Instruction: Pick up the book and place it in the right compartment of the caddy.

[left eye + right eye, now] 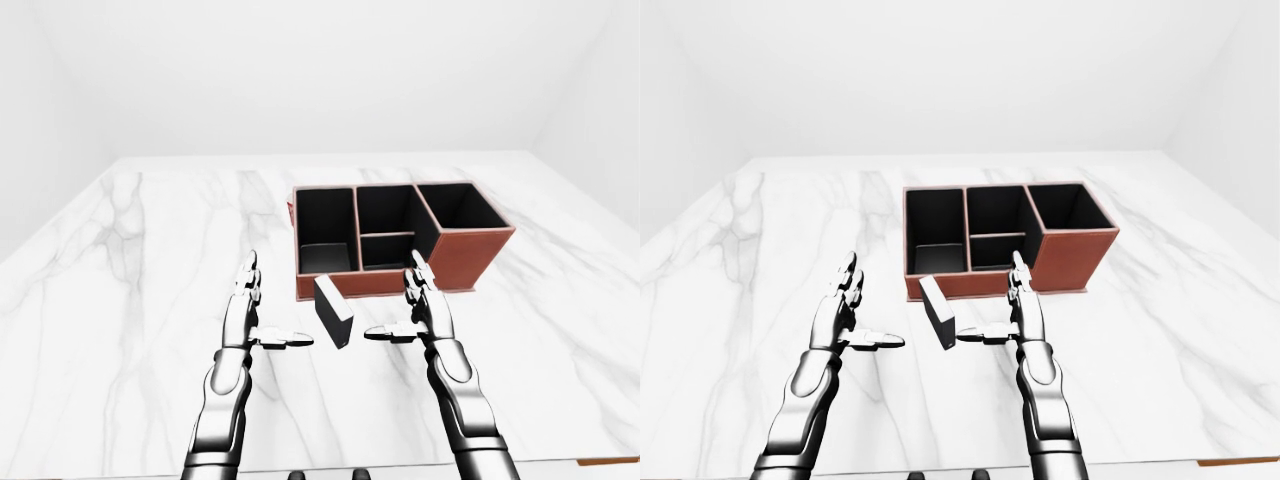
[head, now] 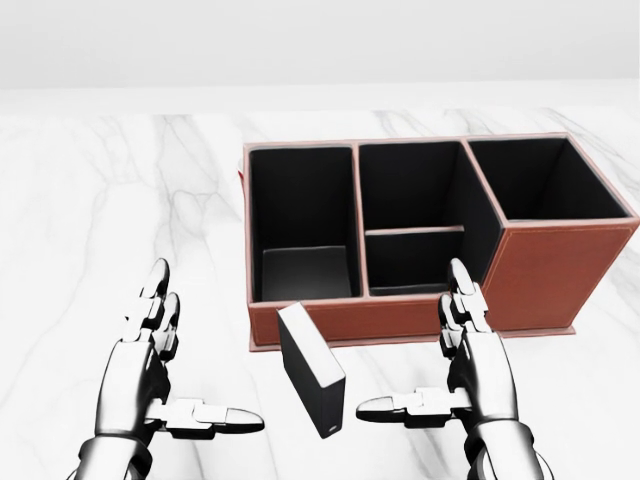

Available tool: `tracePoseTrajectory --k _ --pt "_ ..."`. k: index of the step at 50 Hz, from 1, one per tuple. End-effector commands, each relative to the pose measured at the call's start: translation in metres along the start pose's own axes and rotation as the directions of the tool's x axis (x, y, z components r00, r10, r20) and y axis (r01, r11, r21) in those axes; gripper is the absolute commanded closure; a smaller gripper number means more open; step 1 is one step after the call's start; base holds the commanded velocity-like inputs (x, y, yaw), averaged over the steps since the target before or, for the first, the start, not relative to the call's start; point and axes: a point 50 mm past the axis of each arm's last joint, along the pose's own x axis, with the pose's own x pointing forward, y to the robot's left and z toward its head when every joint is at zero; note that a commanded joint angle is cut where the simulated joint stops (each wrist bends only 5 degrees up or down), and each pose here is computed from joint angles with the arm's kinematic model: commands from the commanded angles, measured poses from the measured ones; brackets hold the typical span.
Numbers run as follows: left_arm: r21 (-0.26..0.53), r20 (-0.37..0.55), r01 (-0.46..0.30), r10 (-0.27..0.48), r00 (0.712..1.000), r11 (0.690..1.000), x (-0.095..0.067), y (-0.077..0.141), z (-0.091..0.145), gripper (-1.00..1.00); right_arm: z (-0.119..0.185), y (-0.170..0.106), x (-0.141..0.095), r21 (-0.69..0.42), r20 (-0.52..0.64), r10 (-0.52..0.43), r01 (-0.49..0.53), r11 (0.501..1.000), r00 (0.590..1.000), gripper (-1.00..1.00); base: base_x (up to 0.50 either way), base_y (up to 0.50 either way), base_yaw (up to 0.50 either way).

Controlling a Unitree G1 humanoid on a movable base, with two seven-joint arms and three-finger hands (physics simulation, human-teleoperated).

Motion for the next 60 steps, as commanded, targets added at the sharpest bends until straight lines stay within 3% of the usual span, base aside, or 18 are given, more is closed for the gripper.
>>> tracePoseTrajectory --k 1,20,60 --pt "0.002 -0.002 0.001 -0.001 1.0 1.0 0.0 0.0 -0.001 -1.0 0.001 0.001 -0.001 -0.01 0.005 0.004 -0.004 1.0 1.0 -1.0 0.0 0.0 0.0" --pt "-0.033 0.016 0.035 -0.034 0.999 0.999 -0.002 -0.003 0.003 -1.0 -0.001 0.001 0.0 -0.005 -0.01 0.008 -0.008 1.0 1.0 -1.0 0.0 0.0 0.0" --pt "-0.005 -0.013 0.026 -0.027 1.0 1.0 -0.002 -0.003 -0.002 -1.0 -0.013 0.009 -0.007 -0.034 -0.033 0.015 -0.016 0.999 0.999 -1.0 0.0 0.0 0.0"
